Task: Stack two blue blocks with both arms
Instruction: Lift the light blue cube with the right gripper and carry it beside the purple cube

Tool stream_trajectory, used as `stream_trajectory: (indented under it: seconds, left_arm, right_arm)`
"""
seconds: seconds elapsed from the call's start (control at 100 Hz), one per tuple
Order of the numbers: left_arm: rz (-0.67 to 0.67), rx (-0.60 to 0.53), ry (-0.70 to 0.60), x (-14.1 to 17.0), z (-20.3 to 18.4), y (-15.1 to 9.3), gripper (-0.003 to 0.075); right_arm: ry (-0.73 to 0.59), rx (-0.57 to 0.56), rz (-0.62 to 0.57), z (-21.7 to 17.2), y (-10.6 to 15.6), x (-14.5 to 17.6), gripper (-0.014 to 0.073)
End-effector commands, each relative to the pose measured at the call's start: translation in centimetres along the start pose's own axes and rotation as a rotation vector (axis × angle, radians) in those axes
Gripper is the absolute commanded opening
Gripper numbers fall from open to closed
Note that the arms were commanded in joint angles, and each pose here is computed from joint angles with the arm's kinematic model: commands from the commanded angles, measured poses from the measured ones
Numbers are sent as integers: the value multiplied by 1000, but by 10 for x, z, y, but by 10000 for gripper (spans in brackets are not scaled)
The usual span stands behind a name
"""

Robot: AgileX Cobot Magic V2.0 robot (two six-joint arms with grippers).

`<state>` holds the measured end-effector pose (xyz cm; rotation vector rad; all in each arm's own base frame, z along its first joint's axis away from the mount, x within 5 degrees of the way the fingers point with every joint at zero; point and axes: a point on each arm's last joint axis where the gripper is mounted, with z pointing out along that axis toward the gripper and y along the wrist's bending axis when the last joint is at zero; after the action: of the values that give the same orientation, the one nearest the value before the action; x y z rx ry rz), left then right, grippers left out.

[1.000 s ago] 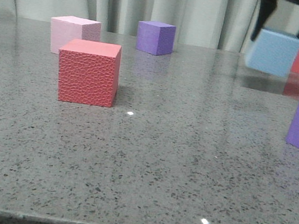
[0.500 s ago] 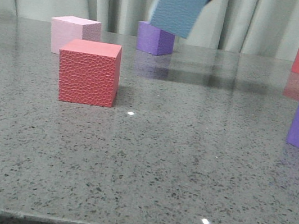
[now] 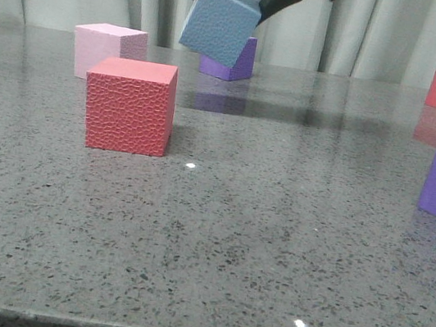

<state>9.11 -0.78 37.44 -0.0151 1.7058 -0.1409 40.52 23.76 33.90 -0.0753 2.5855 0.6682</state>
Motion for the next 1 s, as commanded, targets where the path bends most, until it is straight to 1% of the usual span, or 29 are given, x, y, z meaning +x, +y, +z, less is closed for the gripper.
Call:
stream_trajectory:
  seconds: [0.0,0.14,0.33,0.57,0.72,0.76,0.85,0.88,0.95,0.99]
  left_arm:
    - [-7,16,-97,-16,-2,-2,547]
    - [-7,16,-97,-16,-2,-2,547]
    - [-7,16,-97,-16,-2,-2,547]
    - [-7,16,-97,-16,-2,-2,547]
    - [-7,16,-97,-16,-2,-2,547]
    - [-7,16,-97,-16,-2,-2,547]
    - [-7,16,-97,-16,-2,-2,547]
    - [-7,16,-97,-16,-2,-2,547]
    - [-7,16,-97,-16,-2,-2,547]
    - [-7,16,-97,-16,-2,-2,547]
  right_arm:
    - [-137,-81,-13,-34,14,-12,348]
    - [-152,-87,-2,-25,13,-15,348]
    - [-114,-66,5,-11,9,-13,348]
    - [-120,-67,6,-9,8,-13,344]
    - [-96,-47,2,-5,5,-11,269]
    - [-85,-40,5,-3,4,-11,262]
    - [-73,-29,2,-1,2,-10,274]
    - [-72,-26,1,-1,2,-10,290]
    - [-76,-18,-4,-1,1,-10,370]
    - [-76,-16,-5,-1,1,-10,435]
